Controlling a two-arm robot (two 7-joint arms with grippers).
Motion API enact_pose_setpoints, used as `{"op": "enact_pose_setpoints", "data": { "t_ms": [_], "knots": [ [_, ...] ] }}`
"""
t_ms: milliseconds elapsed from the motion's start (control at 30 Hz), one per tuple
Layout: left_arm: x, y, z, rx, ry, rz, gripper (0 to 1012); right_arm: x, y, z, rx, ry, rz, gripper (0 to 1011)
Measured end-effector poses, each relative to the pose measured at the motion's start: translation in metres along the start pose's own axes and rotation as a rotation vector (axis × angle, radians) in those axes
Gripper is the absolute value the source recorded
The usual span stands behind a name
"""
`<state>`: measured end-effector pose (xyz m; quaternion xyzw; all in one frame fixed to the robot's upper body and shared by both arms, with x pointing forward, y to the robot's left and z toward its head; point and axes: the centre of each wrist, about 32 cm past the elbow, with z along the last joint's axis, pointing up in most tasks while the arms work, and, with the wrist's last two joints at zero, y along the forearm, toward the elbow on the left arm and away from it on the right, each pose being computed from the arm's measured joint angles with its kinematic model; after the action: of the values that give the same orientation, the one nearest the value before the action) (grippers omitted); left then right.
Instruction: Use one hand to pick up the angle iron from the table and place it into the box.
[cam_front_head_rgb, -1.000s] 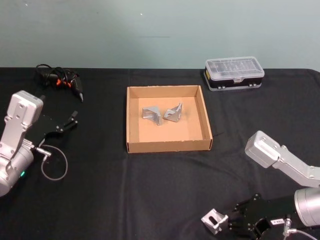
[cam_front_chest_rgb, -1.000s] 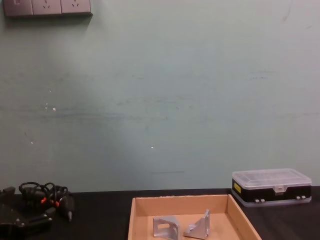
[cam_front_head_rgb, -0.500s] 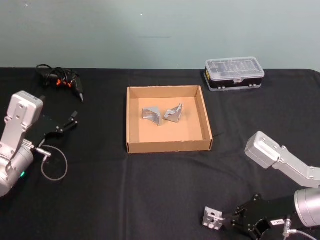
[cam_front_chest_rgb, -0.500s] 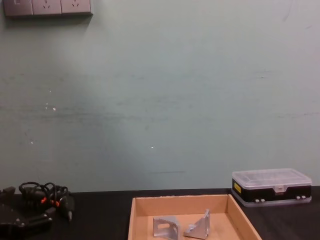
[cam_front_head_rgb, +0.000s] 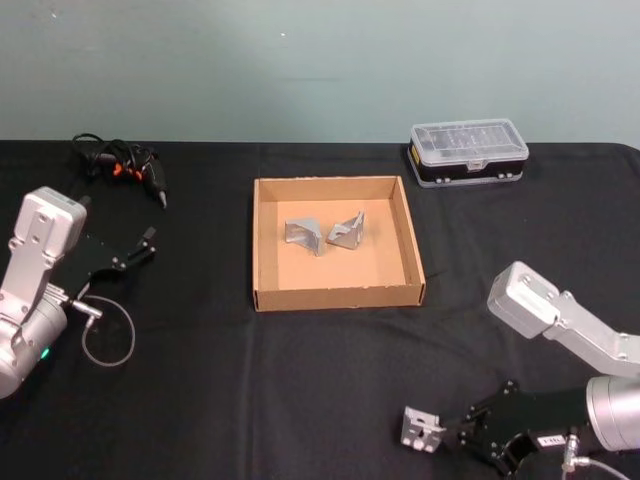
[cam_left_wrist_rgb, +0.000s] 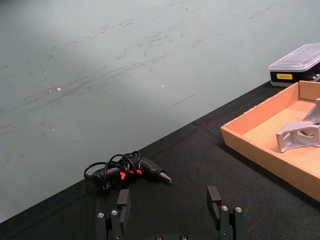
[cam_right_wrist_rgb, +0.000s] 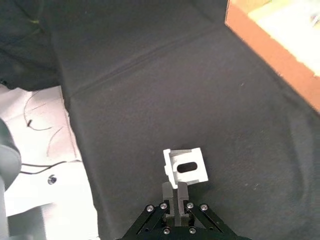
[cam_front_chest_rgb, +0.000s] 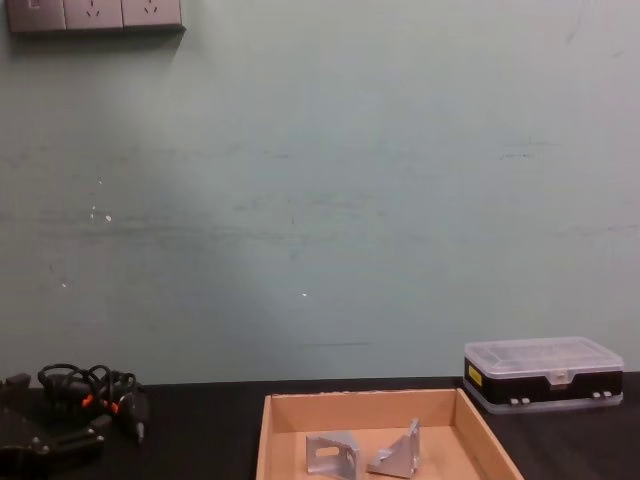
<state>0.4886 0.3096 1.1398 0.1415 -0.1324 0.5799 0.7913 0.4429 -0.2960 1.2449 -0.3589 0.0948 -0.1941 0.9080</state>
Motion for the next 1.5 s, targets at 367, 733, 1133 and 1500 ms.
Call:
{"op": "enact_pose_setpoints", "data": {
  "t_ms": [367, 733, 1133, 1500],
  "knots": [
    [0.0000, 0.0000, 0.0000, 0.000, 0.000, 0.000, 1000, 0.003, -0.001, 0.011, 0.049, -0.059, -0.053, 52],
    [0.0000, 0.0000, 0.0000, 0.000, 0.000, 0.000, 1000, 0.016, 0.005, 0.011, 0.159, -0.092, -0.113, 52],
    [0.0000, 0.0000, 0.0000, 0.000, 0.000, 0.000, 1000, 0.043, 0.009, 0.006, 0.299, -0.109, -0.175, 52],
    [0.0000, 0.0000, 0.0000, 0.000, 0.000, 0.000, 1000, 0.089, 0.014, 0.008, 0.327, -0.077, -0.173, 52]
  ]
}}
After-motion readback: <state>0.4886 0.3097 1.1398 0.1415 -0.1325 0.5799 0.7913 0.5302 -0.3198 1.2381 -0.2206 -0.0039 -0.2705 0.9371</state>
